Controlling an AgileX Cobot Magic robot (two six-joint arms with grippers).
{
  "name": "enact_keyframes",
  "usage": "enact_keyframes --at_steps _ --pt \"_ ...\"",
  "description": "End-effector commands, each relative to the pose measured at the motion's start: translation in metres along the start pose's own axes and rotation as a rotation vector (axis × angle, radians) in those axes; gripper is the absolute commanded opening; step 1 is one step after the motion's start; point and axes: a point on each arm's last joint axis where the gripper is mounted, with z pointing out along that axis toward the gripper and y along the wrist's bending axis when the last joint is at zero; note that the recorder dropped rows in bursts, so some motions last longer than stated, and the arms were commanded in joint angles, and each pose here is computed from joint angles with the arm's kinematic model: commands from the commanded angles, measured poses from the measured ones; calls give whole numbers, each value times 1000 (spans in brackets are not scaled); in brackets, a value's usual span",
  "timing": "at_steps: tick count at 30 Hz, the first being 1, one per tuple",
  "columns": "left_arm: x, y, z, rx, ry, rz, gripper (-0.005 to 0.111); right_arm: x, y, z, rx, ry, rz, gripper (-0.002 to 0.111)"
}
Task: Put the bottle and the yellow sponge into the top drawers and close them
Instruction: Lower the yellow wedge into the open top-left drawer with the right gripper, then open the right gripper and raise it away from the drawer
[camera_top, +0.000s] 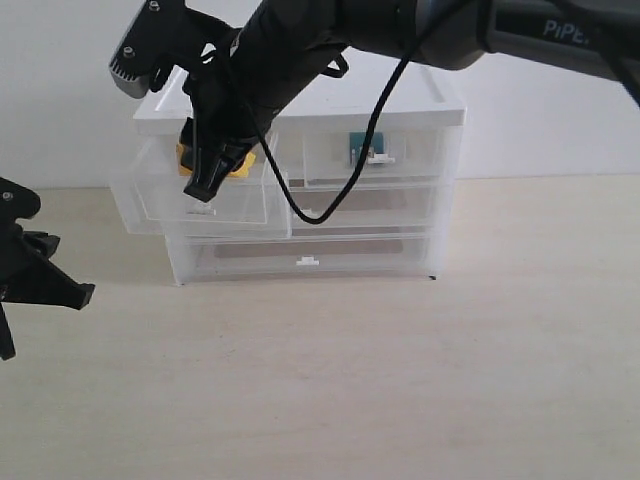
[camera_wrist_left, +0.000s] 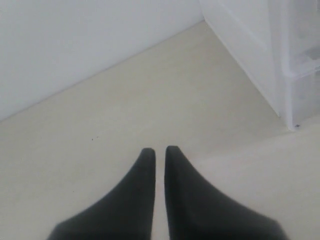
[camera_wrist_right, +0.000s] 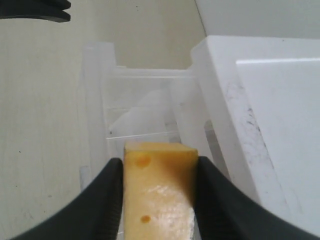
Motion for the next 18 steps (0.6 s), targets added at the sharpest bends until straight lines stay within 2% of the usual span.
enact_keyframes --at_steps 1,5,7,10,12,18 --pt "-3 1 -2 -1 -22 -7 4 -1 -6 -4 31 -23 18 0" --pt "-3 1 -2 -1 -22 -11 4 -2 -7 -4 39 -29 32 2" --pt "-3 1 -2 -1 -22 -11 4 -2 -8 -4 49 -31 53 10" --pt "-3 0 -2 3 -16 -15 4 -2 -9 -4 66 -39 76 29" --pt "-3 0 -2 7 -18 -16 4 -3 -10 -4 69 -42 74 36" --pt "-3 0 -2 10 -20 -13 4 -3 -10 -4 77 -49 76 36"
